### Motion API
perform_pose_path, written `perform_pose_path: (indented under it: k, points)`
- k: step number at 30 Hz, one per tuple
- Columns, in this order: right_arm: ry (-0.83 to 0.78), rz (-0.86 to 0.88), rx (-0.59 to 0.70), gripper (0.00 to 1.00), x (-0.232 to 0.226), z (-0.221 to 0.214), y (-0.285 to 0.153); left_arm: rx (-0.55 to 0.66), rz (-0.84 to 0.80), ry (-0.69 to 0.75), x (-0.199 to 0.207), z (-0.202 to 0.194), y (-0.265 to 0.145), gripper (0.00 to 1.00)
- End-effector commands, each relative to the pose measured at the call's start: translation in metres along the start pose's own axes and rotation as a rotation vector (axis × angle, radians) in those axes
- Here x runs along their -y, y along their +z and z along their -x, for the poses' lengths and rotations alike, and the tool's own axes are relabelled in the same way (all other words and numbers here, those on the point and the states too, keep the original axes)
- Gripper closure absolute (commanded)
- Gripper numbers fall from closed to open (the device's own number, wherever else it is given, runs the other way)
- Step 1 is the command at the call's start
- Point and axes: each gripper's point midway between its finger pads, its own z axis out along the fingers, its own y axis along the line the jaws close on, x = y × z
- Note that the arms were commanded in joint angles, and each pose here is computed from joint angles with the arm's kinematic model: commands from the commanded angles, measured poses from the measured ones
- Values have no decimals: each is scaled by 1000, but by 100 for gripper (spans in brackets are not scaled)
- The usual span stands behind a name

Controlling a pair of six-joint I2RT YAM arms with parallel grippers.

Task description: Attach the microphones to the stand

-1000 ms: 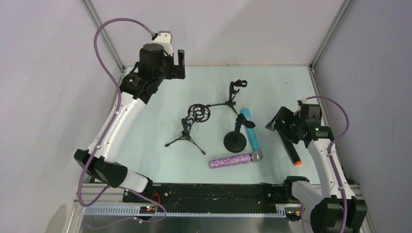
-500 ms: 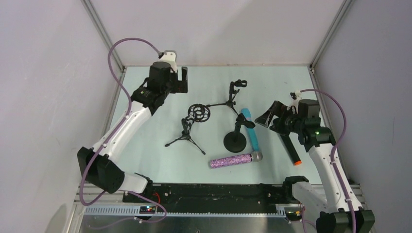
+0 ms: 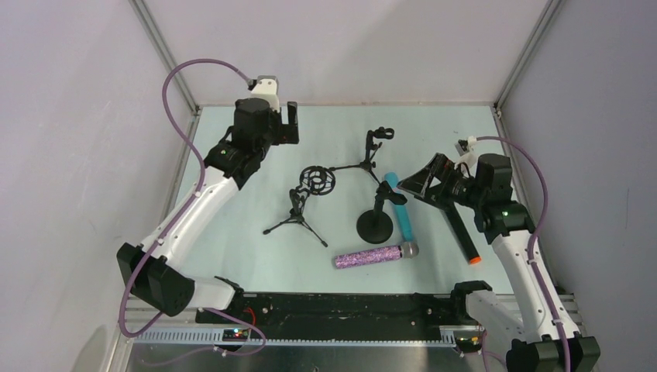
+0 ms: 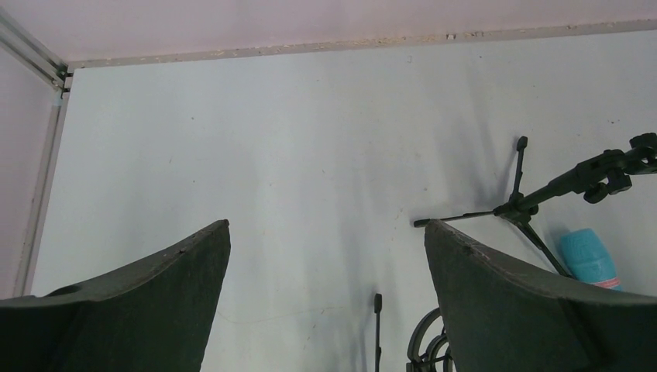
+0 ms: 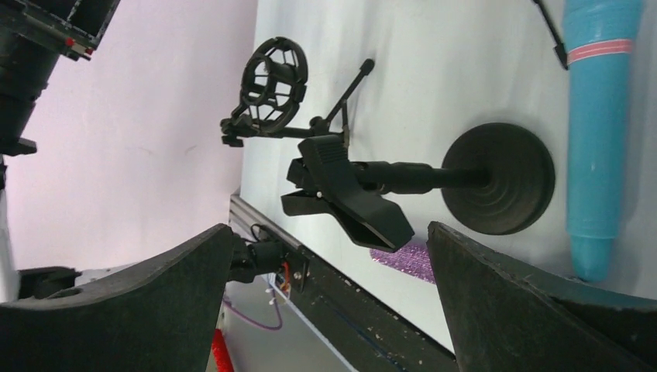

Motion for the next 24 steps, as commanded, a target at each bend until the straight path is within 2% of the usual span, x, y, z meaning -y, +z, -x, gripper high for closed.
perform_pose_path:
  k: [1, 11, 24]
  points:
    - [63, 118, -8, 0, -20, 1, 5, 66, 28, 5, -5, 19, -10, 2]
    - [173, 140, -58, 0, -4, -19, 25, 80, 38, 11, -6, 23, -14, 2]
    - [251, 172, -139, 1, -7, -32, 51, 84, 61, 18, -9, 23, -15, 2]
